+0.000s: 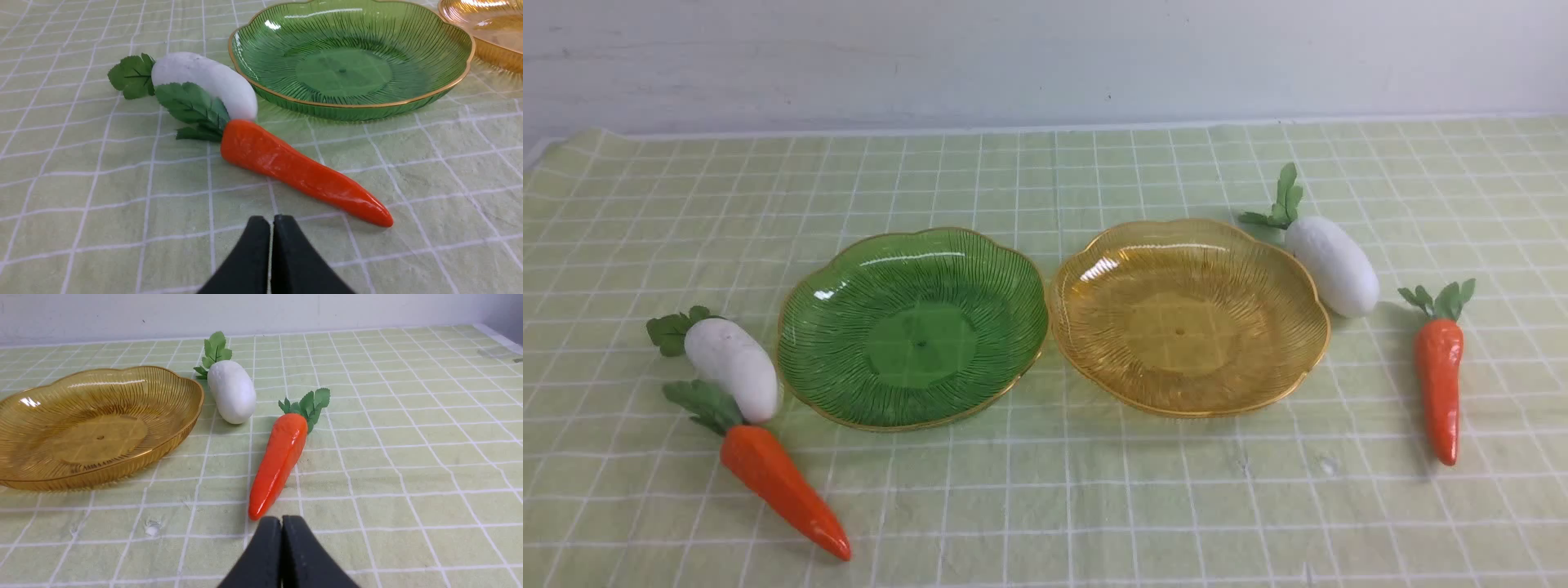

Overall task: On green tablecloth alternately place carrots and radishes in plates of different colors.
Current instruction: 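Place the white radish on the plate, then pick up the vegetable and place it in the green plate with the right gripper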

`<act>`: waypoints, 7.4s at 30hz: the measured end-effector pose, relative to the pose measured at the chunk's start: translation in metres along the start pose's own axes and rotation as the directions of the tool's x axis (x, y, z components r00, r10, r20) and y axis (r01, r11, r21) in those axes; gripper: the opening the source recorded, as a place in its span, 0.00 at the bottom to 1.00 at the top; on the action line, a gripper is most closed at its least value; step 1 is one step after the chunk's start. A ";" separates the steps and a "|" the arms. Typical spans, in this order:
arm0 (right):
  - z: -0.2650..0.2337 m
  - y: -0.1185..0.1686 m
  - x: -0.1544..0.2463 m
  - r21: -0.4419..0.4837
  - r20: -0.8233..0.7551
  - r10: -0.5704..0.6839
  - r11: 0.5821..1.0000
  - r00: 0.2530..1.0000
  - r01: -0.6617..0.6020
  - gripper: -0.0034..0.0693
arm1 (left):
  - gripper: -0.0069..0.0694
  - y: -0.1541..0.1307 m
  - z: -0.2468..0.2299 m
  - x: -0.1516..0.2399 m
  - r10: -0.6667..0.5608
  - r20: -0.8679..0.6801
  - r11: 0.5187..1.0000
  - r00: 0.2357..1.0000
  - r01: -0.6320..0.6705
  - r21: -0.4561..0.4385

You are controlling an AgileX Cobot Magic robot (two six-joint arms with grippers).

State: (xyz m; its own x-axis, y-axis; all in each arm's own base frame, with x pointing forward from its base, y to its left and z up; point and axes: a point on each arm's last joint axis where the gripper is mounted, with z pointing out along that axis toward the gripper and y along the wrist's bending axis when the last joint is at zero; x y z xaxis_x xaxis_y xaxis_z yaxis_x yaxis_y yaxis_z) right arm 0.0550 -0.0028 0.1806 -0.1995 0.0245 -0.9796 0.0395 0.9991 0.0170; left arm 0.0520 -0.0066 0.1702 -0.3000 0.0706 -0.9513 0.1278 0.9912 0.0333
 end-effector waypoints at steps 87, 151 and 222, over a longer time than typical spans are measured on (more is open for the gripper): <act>0.113 0.027 -0.109 -0.091 -0.662 0.119 0.967 0.740 -0.237 0.03 | 0.10 -0.026 0.054 -0.077 -0.288 -0.766 0.887 0.574 0.462 0.013; 0.381 0.060 -0.171 -0.218 -0.681 -0.101 0.974 0.725 -0.069 0.67 | 0.39 -0.024 0.073 -0.071 -0.301 -0.790 0.893 0.534 0.449 -0.038; 0.324 0.047 -0.154 -0.115 -0.894 -0.005 0.969 0.449 -0.218 0.37 | 0.40 -0.022 0.077 -0.074 -0.322 -0.754 0.893 0.573 0.448 -0.041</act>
State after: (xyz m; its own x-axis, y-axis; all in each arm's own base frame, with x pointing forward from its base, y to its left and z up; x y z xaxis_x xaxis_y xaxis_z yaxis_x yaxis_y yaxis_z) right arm 0.4052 0.0285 0.2674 -0.9646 0.0376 -0.2610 -0.0308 0.9669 0.2534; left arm 0.1441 -0.0420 0.2158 -0.9255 -0.1950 -0.3247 -0.0593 0.9213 -0.3843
